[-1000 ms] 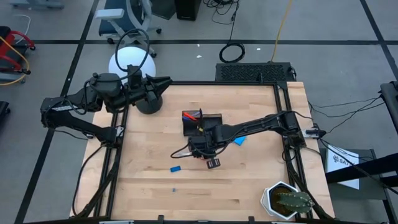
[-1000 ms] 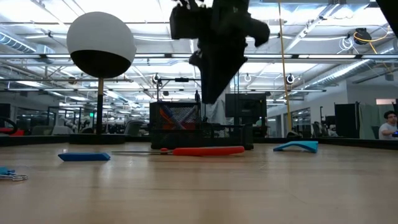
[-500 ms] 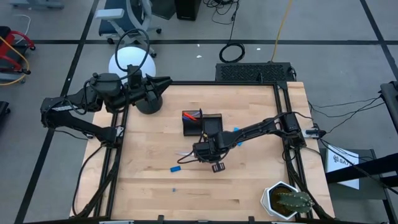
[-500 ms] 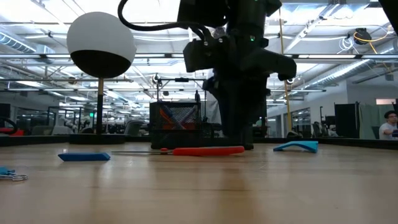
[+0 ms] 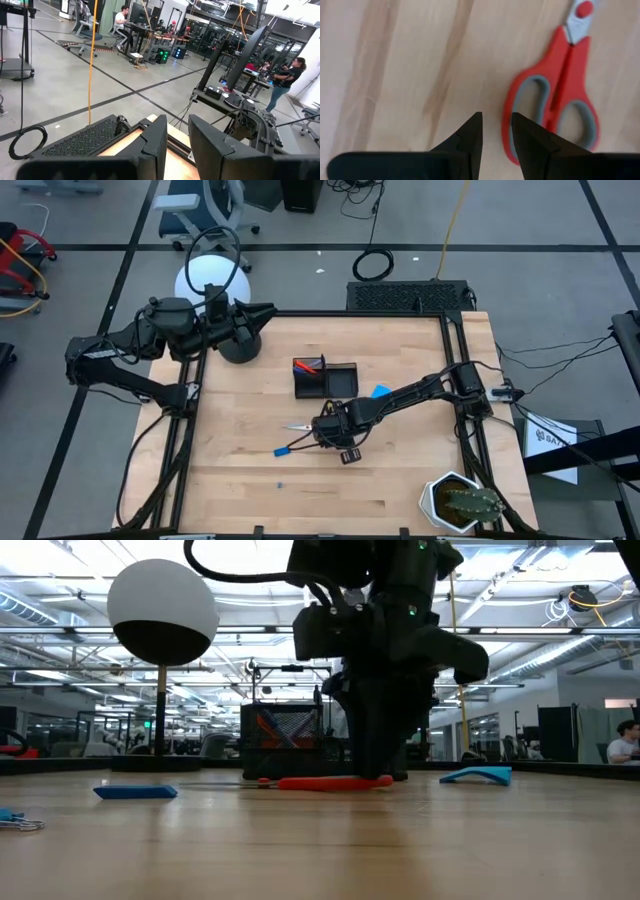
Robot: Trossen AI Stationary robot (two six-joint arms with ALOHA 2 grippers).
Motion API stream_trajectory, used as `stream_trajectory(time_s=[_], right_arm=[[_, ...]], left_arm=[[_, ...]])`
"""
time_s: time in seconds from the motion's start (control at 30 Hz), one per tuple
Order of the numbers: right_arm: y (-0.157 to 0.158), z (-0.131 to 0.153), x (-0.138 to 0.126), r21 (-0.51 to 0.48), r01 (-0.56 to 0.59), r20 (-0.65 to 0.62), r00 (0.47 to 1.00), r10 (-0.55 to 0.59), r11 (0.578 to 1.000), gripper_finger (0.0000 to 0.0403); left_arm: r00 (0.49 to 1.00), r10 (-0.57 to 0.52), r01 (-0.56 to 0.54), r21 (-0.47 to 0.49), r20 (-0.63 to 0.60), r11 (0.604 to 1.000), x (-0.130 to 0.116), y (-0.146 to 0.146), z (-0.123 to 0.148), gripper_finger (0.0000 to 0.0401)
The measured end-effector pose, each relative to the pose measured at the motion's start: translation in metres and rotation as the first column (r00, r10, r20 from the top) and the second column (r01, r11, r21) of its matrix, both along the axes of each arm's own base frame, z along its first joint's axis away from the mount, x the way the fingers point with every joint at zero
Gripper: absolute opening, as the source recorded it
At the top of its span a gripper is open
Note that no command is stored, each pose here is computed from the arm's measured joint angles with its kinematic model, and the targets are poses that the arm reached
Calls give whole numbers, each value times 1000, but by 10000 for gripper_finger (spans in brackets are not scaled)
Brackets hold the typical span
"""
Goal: Pick and place office supplies into organizer
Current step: Put the orange scissors into the black desk organizer
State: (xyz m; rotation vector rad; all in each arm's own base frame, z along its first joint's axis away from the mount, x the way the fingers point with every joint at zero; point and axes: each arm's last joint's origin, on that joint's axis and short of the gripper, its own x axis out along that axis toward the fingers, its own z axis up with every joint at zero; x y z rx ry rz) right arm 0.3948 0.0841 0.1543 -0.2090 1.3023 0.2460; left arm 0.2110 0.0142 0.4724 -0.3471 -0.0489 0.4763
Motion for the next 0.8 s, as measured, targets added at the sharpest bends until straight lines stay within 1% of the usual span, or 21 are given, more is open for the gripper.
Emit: stream_trajectory(time_s=[0.1,0.27,0.53,0.63,0.7,0.8], right_arm=[[1,-7,-3,19,-2,6,1000,2,1000,98],[-1,-15,-9,24,24,-26,999,-23,999,98],[-2,-18,-12,22,25,-36,999,-25,999,96],[-2,-18,-11,23,26,-31,999,-25,999,79],[-3,-18,-11,29,27,-29,999,-27,999,57],[-5,-18,-9,80,27,-27,999,-25,996,20]], left_arm=[[1000,0,0,0,0,1000,0,0,0,86],[1000,0,0,0,0,1000,0,0,0,86],[1000,0,0,0,0,1000,0,0,0,86],[1000,0,0,0,0,1000,0,0,0,86],[1000,0,0,0,0,1000,0,0,0,86],[1000,0,0,0,0,1000,0,0,0,86]])
